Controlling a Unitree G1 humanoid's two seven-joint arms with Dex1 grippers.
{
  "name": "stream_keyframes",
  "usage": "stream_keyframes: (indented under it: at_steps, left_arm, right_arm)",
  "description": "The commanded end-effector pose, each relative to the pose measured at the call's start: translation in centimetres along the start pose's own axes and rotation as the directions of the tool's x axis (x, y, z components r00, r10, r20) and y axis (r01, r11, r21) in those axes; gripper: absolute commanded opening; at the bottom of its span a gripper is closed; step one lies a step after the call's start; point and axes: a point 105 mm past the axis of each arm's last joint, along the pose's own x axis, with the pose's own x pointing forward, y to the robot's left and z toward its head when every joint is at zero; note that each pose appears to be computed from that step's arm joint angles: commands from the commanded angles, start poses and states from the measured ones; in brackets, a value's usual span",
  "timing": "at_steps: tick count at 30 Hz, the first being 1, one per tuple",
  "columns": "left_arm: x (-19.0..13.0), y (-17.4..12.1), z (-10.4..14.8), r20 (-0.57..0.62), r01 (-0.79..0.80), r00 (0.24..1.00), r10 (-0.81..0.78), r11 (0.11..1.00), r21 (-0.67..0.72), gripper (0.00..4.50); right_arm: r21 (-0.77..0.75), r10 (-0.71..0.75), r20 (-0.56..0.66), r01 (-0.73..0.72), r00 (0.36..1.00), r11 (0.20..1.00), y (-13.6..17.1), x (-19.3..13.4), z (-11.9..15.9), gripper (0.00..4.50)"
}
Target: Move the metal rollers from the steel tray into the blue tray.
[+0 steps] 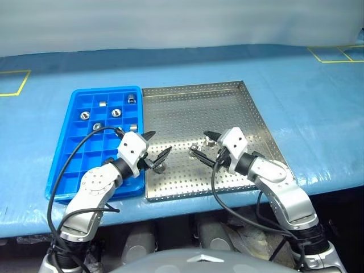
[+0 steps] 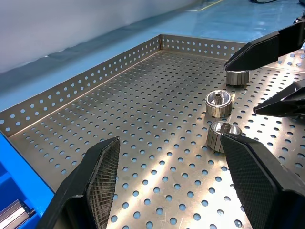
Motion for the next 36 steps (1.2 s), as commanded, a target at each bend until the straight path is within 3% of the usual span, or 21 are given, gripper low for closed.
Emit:
stream_keyframes:
  at_steps: [1, 14, 24, 36]
  left_arm:
    - [0.0, -0.4, 1.1, 0.037, -0.004, 0.999, 0.003, 0.999, 0.034, 3.68]
    - [0.7, -0.8, 1.7, 0.093, -0.018, 0.995, 0.022, 0.999, -0.033, 3.68]
    - [0.7, -1.1, 1.7, 0.067, 0.056, 0.996, -0.050, 0.994, -0.092, 3.68]
    - [-0.5, 0.1, 0.5, -0.138, 0.082, 0.986, -0.090, 0.995, -0.059, 3.68]
  right_arm:
    - [-0.021, 0.007, 0.027, -0.006, 1.000, 1.000, 0.0, 0.0, 0.9, 3.65]
    - [-0.054, -0.085, 0.047, 0.087, 0.995, 0.995, -1.5, 0.4, 0.5, 3.65]
    - [0.021, -0.025, 0.007, 0.025, 1.000, 0.999, -0.7, 0.5, 0.0, 3.65]
    - [0.016, -0.018, 0.016, 0.018, 1.000, 1.000, -0.5, 0.9, 0.5, 3.65]
